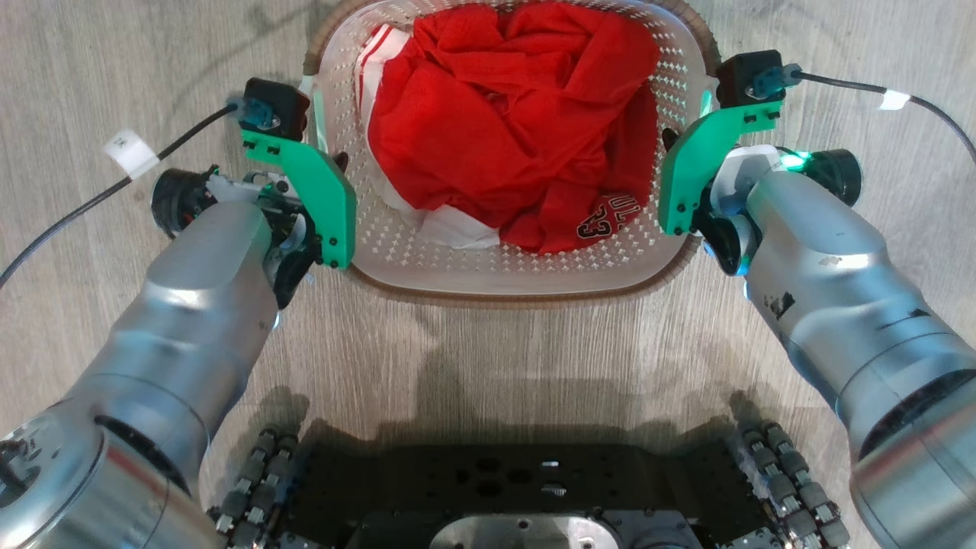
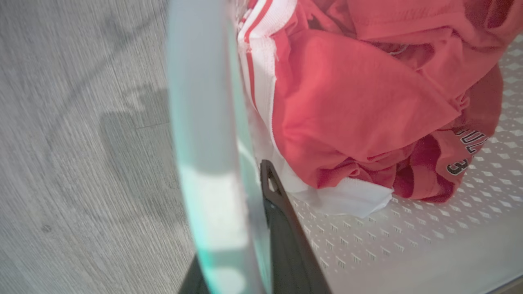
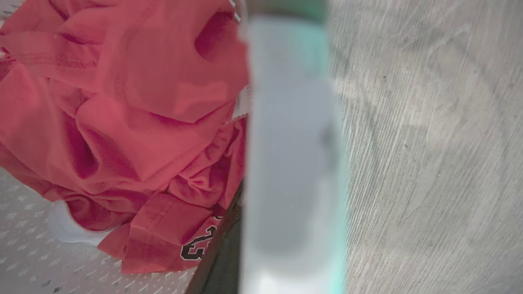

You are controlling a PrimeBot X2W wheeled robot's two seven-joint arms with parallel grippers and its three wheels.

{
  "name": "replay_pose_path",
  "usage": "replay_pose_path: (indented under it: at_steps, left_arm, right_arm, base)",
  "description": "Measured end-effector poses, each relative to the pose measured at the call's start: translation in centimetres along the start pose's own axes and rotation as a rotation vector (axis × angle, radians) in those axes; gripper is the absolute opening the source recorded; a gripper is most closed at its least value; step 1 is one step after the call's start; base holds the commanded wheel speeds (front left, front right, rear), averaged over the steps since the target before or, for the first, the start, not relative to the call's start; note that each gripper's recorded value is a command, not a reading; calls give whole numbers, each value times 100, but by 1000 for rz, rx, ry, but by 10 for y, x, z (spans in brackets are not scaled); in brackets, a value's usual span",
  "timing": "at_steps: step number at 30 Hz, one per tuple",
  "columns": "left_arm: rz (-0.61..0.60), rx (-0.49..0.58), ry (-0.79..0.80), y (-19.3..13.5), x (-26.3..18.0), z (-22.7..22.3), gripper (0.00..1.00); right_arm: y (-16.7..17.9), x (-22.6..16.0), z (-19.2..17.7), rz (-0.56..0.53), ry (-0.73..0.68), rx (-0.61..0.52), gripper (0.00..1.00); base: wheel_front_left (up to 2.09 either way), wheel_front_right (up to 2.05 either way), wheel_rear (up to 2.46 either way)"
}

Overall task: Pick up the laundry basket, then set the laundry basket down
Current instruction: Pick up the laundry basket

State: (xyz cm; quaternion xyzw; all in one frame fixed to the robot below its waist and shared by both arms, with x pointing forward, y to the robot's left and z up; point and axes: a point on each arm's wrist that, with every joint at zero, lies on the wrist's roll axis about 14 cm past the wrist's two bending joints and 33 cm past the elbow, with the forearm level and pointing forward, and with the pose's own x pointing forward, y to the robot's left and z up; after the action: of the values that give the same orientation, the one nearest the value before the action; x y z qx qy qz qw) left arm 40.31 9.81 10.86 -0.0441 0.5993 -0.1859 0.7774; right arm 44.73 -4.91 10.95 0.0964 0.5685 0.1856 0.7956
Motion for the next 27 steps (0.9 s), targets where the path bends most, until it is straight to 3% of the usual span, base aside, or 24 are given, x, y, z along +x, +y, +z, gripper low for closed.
replay_pose_path:
  at_steps: [11, 17, 27]
  left_arm:
    - [-18, 46, 63, -12, -19, -1, 0]
    - [-32, 62, 144, -25, -42, -14, 0]
    - [-14, 72, 130, -36, -87, -7, 0]
  right_arm:
    - [7, -19, 5, -5, 67, -41, 0]
    - [14, -42, -7, -19, 153, -82, 0]
    - [37, -89, 5, -12, 151, -107, 0]
  base:
    - [0, 0, 0]
    - [0, 0, 0]
    - [0, 0, 0]
